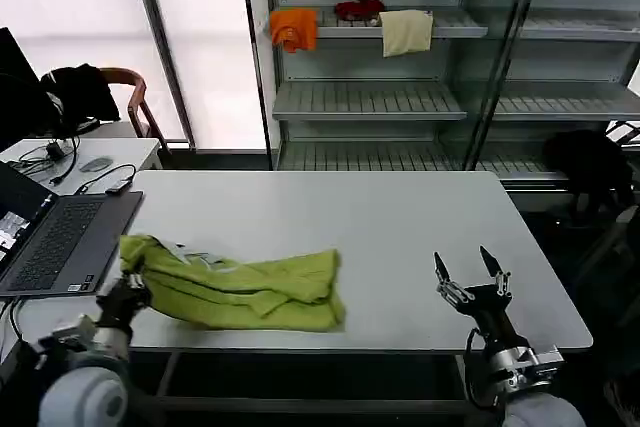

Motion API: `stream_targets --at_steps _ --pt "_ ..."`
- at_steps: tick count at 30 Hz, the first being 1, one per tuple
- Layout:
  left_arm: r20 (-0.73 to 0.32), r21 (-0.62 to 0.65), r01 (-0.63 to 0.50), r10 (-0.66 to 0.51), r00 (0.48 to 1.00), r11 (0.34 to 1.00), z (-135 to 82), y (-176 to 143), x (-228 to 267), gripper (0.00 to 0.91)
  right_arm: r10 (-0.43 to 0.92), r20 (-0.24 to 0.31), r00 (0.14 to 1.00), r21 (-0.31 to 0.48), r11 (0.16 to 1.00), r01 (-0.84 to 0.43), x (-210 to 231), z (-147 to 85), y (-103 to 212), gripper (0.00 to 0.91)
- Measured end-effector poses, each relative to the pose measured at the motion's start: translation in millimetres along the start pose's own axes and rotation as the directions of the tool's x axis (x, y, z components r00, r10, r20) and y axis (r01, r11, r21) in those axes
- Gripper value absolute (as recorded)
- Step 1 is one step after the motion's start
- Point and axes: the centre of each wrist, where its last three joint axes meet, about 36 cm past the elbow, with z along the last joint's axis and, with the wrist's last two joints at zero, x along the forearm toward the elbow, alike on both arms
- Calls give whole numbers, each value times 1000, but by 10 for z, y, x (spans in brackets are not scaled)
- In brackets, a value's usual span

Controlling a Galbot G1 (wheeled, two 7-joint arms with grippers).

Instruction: Fold and organize the clothes.

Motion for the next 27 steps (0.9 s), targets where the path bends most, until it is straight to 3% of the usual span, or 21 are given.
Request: stream_targets --at_steps 4,8,17,27 --pt "49 -23 -37 38 998 999 -225 85 48 0 1 1 1000 2 1000 -1 5 -9 0 907" --pt "86 -54 -119 123 989 991 -267 -28 85 0 4 1 1000 3 1000 -4 17 -18 -10 907" --pt "72 -135 -328 339 938 935 222 -594 105 0 8 4 1000 -4 1000 -8 24 -4 -1 907" --pt "0 -188 -467 476 880 864 719 -1072 131 40 8 3 1000 -9 1000 -8 31 10 24 907"
